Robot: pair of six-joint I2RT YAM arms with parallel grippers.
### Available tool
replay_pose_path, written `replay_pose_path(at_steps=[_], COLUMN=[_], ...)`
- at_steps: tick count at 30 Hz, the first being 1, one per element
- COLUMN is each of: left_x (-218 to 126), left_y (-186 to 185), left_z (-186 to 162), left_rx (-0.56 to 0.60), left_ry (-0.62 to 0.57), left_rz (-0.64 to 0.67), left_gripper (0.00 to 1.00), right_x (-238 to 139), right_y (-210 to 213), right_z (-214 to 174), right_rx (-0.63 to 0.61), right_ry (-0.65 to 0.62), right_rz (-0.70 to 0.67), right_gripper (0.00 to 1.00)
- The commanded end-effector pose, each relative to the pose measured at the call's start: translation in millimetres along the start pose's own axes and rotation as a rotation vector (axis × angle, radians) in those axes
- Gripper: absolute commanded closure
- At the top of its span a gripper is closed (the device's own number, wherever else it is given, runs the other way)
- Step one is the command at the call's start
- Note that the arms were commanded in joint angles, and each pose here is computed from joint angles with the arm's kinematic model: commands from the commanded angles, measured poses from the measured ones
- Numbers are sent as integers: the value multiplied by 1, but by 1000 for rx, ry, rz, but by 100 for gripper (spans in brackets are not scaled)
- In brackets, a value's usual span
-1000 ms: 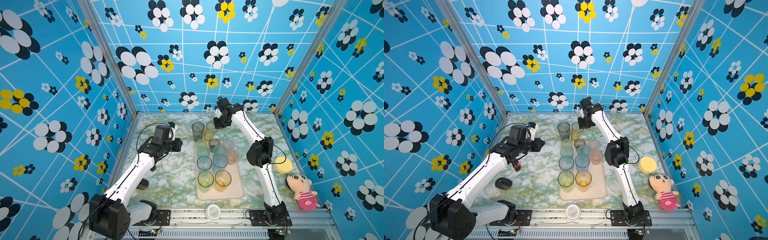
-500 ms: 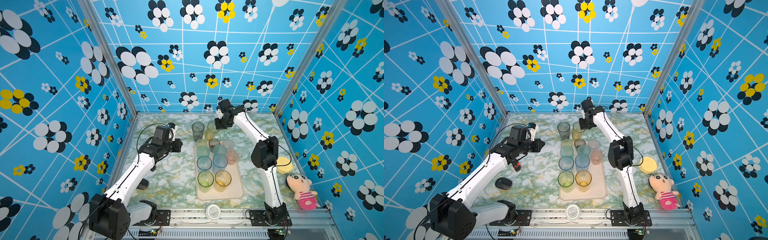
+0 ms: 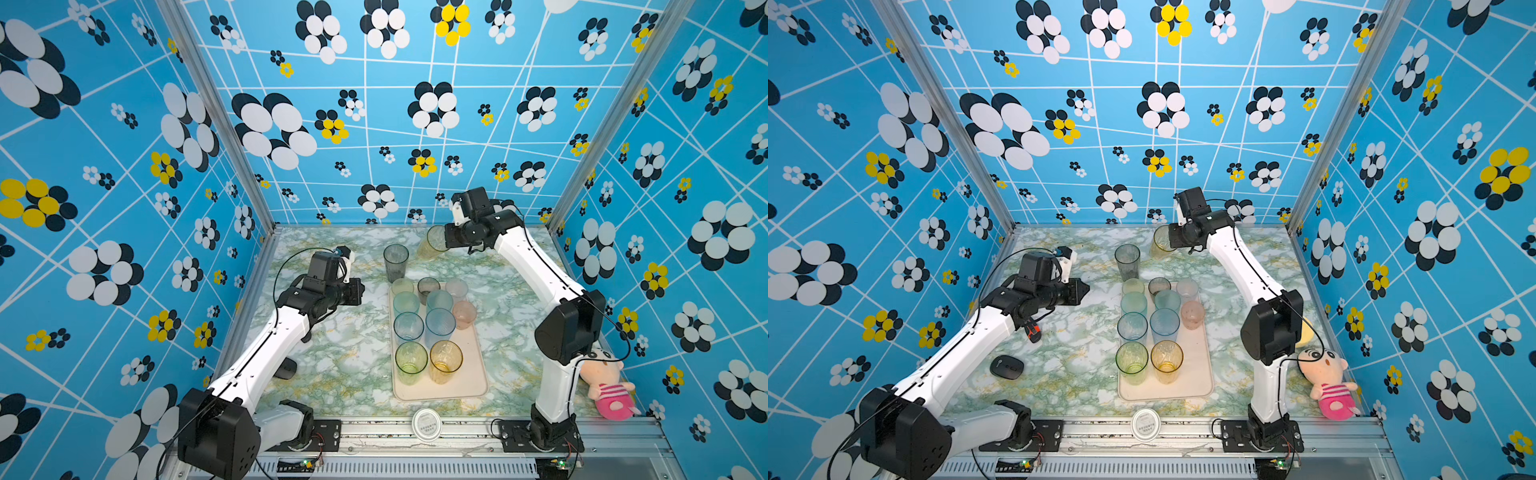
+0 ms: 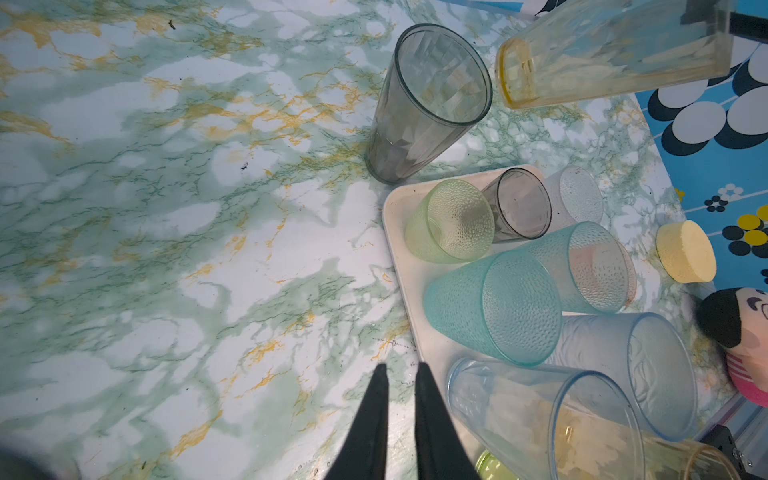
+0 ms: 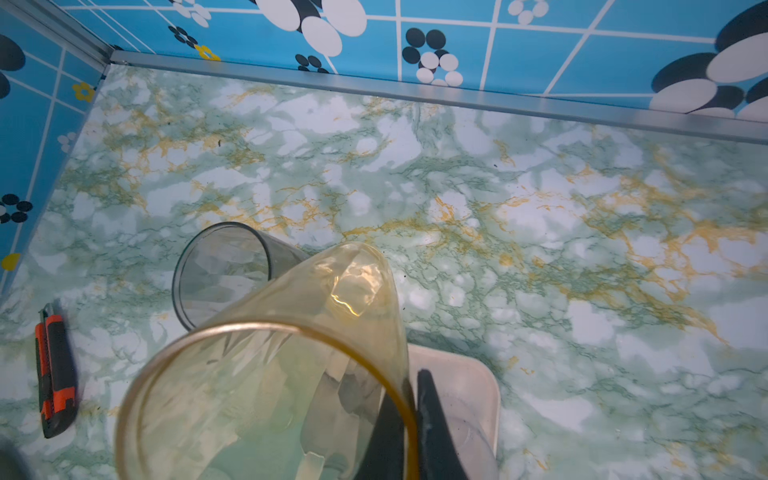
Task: Place the glasses into the tray
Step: 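Lift the yellow glass and carry it toward the tray's near end, then lower the yellow glass onto the tray beside the amber glass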
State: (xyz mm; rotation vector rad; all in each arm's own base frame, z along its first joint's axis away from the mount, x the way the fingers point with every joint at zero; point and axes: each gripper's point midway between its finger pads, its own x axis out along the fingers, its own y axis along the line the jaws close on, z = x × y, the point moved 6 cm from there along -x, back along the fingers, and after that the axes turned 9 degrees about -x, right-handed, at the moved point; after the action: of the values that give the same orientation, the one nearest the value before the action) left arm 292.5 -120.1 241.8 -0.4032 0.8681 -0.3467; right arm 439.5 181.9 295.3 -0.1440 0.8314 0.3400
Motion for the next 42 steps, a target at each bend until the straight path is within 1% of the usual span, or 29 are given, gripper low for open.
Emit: replay_pose_path(at_steps=[1, 5, 10, 12, 13, 17, 22, 28, 37, 42], left_x=[-8, -11, -20, -23, -25, -28, -29, -29, -26, -24], left_y=[1, 0, 0, -1, -1, -3, -5, -7, -8, -9], left_z=[-3, -4, -3, -1, 0, 4, 7, 11, 13, 13], left_rx=[-4, 2, 19, 24, 26, 34, 33, 29, 20, 19], left_ry=[2, 2, -10, -18, -22, -30, -33, -29, -19, -16], left_rz=[-6, -1, 15, 21, 22, 29, 25, 26, 28, 22], left_gripper=[84, 84, 84, 84, 84, 84, 84, 84, 84, 84], right_x=[-34, -70, -120, -138, -141, -162, -168, -165, -145, -141], right_y=[-10, -15, -26, -30, -32, -37, -33, -22, 0, 12], right_z=[2, -15, -55, -72, -86, -125, -167, -199, -227, -234], right_rx=[-18, -31, -45, -52, -58, -58, -48, -59, -71, -96], right_ry=[-65, -71, -53, -28, 12, 95, 202, 298, 383, 419], right_rz=[-49, -85, -164, -196, -212, -247, -222, -177, -93, -55], right_gripper=[100, 100, 100, 100, 100, 100, 100, 100, 100, 100])
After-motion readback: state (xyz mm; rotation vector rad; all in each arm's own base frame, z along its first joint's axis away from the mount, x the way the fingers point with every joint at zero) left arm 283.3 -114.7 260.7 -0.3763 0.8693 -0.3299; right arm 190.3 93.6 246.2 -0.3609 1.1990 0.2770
